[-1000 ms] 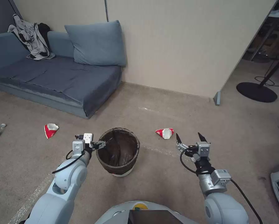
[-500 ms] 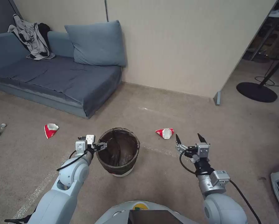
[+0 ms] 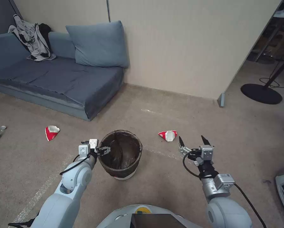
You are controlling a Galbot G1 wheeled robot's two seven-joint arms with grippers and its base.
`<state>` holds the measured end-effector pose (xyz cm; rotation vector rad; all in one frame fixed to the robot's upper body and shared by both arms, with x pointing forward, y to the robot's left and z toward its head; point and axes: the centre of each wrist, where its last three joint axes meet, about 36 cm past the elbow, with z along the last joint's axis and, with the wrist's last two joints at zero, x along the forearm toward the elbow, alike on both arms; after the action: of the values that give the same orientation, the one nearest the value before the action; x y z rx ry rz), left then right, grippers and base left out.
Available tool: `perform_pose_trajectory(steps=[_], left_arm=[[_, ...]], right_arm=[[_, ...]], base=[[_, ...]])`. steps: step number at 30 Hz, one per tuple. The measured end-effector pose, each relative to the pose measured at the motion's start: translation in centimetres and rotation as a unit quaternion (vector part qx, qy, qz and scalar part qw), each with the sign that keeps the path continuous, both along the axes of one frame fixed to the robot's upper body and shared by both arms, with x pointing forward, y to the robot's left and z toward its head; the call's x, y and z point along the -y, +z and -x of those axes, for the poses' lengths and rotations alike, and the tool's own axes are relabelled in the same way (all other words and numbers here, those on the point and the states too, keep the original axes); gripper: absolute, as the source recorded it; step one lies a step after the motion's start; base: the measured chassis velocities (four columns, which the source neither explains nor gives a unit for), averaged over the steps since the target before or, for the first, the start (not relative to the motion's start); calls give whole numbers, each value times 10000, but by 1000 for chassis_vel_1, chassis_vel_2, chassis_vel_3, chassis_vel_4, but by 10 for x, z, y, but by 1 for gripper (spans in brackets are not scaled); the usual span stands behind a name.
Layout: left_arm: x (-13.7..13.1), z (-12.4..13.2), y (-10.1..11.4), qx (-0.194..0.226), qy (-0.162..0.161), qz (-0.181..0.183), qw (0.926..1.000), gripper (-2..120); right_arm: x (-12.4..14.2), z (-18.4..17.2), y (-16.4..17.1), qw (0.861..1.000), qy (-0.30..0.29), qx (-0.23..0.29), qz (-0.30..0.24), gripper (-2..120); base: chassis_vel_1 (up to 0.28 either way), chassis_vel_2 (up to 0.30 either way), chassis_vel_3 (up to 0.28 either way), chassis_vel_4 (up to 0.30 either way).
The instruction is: Pick up the trash bin, then pick up the garbage from the floor and place it into the trash bin.
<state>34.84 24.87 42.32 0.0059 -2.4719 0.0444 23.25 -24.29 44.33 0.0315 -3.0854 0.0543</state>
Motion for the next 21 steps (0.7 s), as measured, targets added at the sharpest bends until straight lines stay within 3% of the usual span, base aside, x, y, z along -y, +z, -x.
perform_pose_trajectory(steps=[13,20,21], left_arm=[[3,-1,-9,-116,12,65,9999,97],[3,-2,-13,-163,30,63,9998,83],[3,-2,-13,-174,35,65,9998,76]], right_arm=[[0,-1,-3,10000,-6,-11,-5,100],[0,-1,-5,10000,-11,-15,-9,100],[0,-2,-5,10000,-13,-15,-11,100]], base=[[0,0,0,0],[0,0,0,0],[0,0,0,0]])
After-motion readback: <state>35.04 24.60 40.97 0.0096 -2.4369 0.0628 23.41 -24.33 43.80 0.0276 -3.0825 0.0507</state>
